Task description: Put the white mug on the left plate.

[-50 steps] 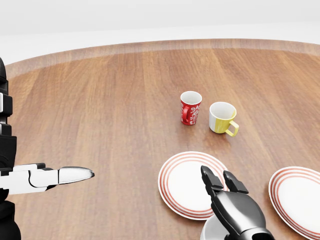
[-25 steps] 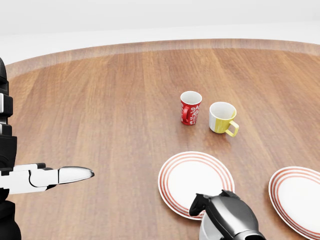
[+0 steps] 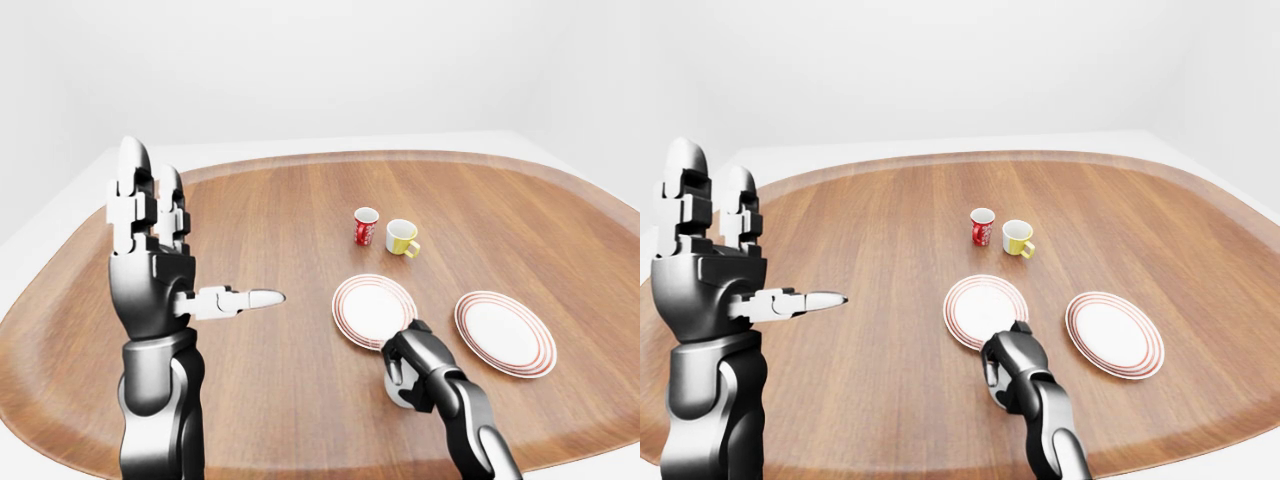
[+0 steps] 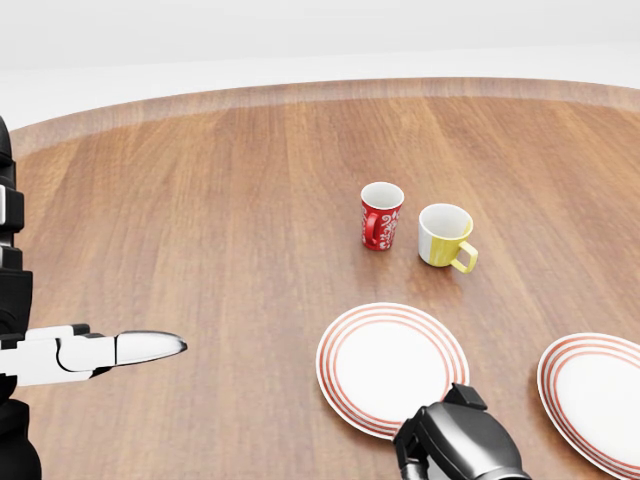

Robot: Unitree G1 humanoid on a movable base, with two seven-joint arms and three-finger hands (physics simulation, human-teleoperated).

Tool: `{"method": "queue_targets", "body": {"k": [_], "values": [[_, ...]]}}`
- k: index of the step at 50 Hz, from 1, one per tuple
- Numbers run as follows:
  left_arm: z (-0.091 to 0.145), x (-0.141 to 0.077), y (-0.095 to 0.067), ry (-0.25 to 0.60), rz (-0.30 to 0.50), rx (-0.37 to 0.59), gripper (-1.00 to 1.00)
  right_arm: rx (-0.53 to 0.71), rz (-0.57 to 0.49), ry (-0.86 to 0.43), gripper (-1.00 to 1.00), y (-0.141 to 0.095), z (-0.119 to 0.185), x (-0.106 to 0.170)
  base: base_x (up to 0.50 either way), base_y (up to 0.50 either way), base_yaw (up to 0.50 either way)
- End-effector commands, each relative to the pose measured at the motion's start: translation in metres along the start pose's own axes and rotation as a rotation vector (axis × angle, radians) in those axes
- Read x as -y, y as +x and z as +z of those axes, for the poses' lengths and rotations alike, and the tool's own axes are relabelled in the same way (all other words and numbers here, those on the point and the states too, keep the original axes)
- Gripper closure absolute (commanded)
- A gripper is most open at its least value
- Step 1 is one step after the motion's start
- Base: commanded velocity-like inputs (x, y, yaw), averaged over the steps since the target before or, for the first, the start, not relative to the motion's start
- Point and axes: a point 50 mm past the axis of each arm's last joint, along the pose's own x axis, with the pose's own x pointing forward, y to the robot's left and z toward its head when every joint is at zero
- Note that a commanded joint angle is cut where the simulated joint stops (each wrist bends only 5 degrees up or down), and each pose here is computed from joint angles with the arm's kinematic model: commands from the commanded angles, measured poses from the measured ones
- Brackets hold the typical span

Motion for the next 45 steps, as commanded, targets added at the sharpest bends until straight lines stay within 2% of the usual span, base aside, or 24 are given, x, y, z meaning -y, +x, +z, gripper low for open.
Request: {"method": "queue_targets", "body": {"k": [1, 8, 12, 17, 28, 38, 45], "values": [[-0.002, 0.0, -0.001, 0.001, 0.0, -0.01, -1.0, 0.032, 0.026, 0.035, 1.0, -0.005, 0.004, 0.001, 0.0, 0.0, 0.0], [0.0, 0.001, 0.0, 0.0, 0.0, -0.003, -1.0, 0.09, 0.046, 0.077, 1.0, -0.011, 0.015, 0.006, 0.0, 0.0, 0.0], [-0.002, 0.0, -0.001, 0.0, 0.0, -0.013, -1.0, 0.203, 0.085, 0.141, 1.0, -0.021, 0.034, 0.012, 0.0, 0.0, 0.0], [-0.003, 0.0, -0.001, 0.0, 0.0, -0.013, -1.0, 0.346, 0.103, 0.154, 1.0, -0.037, 0.059, 0.024, 0.0, 0.0, 0.0], [-0.003, 0.0, -0.001, 0.0, -0.002, -0.014, -1.0, 0.545, 0.008, 0.121, 1.0, -0.054, 0.094, 0.048, 0.0, 0.0, 0.0], [-0.001, 0.001, -0.001, -0.001, -0.004, -0.005, -1.0, 0.578, -0.051, 0.073, 1.0, -0.052, 0.104, 0.063, 0.0, 0.0, 0.0], [-0.001, 0.0, -0.001, 0.001, -0.002, -0.006, -1.0, 0.562, -0.163, 0.03, 1.0, -0.044, 0.104, 0.093, 0.0, 0.0, 0.0]]}}
